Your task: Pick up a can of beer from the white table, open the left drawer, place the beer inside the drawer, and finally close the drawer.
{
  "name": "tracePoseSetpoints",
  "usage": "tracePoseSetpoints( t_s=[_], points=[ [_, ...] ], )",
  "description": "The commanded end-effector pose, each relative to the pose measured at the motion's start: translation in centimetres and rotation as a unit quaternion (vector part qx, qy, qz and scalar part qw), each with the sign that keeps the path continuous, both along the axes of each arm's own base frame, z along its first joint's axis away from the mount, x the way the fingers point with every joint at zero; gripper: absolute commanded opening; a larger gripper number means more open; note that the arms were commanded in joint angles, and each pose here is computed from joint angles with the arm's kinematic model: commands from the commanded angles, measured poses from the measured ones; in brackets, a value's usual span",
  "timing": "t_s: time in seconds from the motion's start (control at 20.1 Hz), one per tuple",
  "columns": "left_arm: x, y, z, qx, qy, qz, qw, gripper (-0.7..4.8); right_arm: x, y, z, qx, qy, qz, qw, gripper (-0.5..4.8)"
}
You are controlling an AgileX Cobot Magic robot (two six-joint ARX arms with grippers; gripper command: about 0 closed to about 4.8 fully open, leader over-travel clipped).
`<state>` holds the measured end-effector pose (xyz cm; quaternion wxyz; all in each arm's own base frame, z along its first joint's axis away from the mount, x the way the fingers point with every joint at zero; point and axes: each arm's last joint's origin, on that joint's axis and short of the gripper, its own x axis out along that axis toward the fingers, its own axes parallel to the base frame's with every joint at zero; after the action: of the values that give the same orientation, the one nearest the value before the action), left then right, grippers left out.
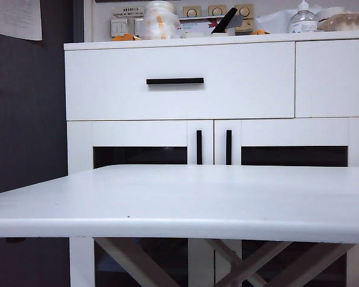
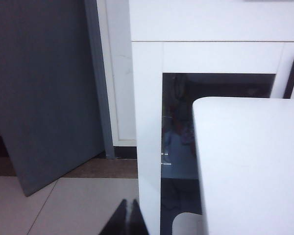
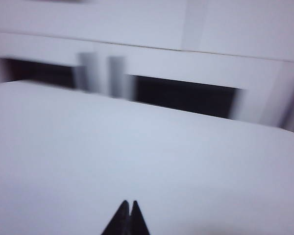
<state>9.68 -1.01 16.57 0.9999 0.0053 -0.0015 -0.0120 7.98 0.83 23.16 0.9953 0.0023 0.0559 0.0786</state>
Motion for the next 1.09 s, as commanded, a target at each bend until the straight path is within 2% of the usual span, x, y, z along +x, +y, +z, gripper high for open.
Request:
tracePoseSetpoints(
  t_s=[0.05,0.3,0.55,0.75,1.09],
  points=[
    [0.0,0.0,0.1,0.003,-0.005,-0.002,1.0,-0.04,0.1,-0.4,-1.9,0.005,-0.027,-0.008,1.0,-0.05],
    [0.0,0.0,0.1,0.003,-0.003,-0.001,1.0,-0.04,1.1,-0.4,-5.7,0.001,-0.006,-0.032,0.999,-0.05],
    [0.0,0.0,0.1,0.004,-0.003,-0.002,1.0,-0.04,1.8,-0.4,-6.1,0.008,-0.092,-0.041,0.995,-0.05],
    [0.0,0.0,0.1,0.004,-0.002,-0.002,1.0,-0.04,1.8,-0.8,-5.9,0.016,-0.097,-0.103,0.99,-0.05],
    [0.0,0.0,0.1,0.004,-0.002,-0.002,1.0,-0.04,1.8,-0.6,-6.0,0.017,-0.093,-0.076,0.993,-0.05]
  ],
)
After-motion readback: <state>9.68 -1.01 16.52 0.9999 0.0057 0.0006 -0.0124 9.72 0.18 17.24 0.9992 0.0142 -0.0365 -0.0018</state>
